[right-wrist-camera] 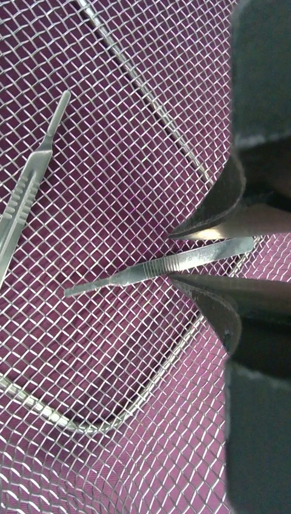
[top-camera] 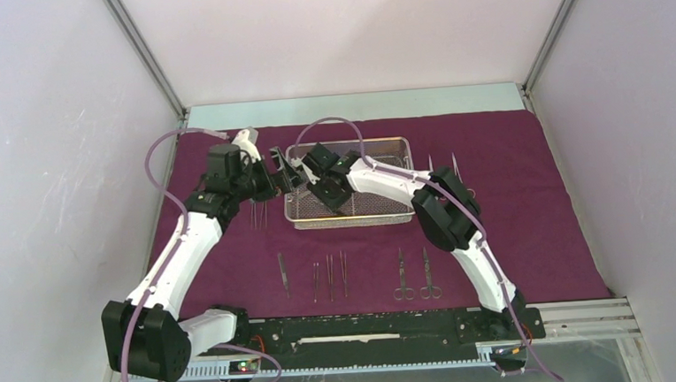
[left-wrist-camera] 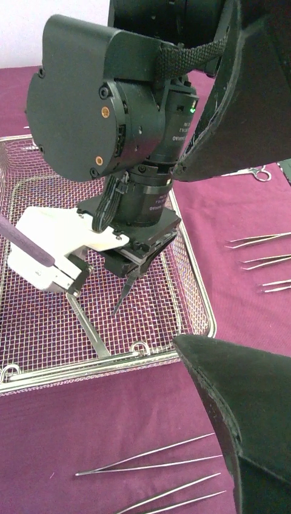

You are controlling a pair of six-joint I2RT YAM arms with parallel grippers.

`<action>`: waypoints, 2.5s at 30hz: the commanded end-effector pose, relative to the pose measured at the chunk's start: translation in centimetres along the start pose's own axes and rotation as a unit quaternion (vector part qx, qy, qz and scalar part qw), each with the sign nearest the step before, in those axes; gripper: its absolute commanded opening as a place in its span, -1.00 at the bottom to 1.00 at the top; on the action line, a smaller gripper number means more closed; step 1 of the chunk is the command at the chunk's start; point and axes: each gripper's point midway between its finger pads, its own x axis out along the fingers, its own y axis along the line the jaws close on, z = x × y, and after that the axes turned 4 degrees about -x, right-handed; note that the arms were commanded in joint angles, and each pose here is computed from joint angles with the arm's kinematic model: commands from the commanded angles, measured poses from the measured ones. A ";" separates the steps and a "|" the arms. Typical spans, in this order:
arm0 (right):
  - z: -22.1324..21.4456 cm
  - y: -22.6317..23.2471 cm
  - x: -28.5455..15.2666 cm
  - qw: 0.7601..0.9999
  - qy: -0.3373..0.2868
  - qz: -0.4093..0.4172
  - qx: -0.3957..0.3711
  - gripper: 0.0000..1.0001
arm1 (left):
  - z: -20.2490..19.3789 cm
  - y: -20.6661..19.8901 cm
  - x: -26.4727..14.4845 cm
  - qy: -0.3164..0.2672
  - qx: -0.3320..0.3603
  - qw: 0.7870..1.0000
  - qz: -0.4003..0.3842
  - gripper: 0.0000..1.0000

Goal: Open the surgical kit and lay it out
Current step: Pick up the medical item from the container.

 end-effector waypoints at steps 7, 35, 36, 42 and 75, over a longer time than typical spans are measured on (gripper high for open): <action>0.4 -2.6 -0.1 0.999 -0.002 -0.027 0.044 -0.61 | 0.4 -0.3 -0.6 -0.014 0.010 1.000 -0.017 1.00; 4.1 -5.5 -2.7 0.990 -0.068 -0.028 0.121 -0.72 | 0.1 0.3 0.0 -0.004 -0.002 1.000 -0.014 1.00; 4.0 -5.5 -2.8 0.990 -0.067 -0.029 0.121 -0.63 | 0.2 0.3 0.0 -0.005 -0.002 1.000 -0.014 1.00; 3.1 -5.5 -3.4 0.991 -0.059 -0.038 0.118 -0.11 | 0.1 0.4 0.1 -0.004 -0.002 1.000 -0.013 1.00; -3.4 -2.4 -1.3 0.992 0.068 0.000 0.105 -0.12 | 0.1 0.5 0.0 -0.004 -0.005 1.000 -0.014 1.00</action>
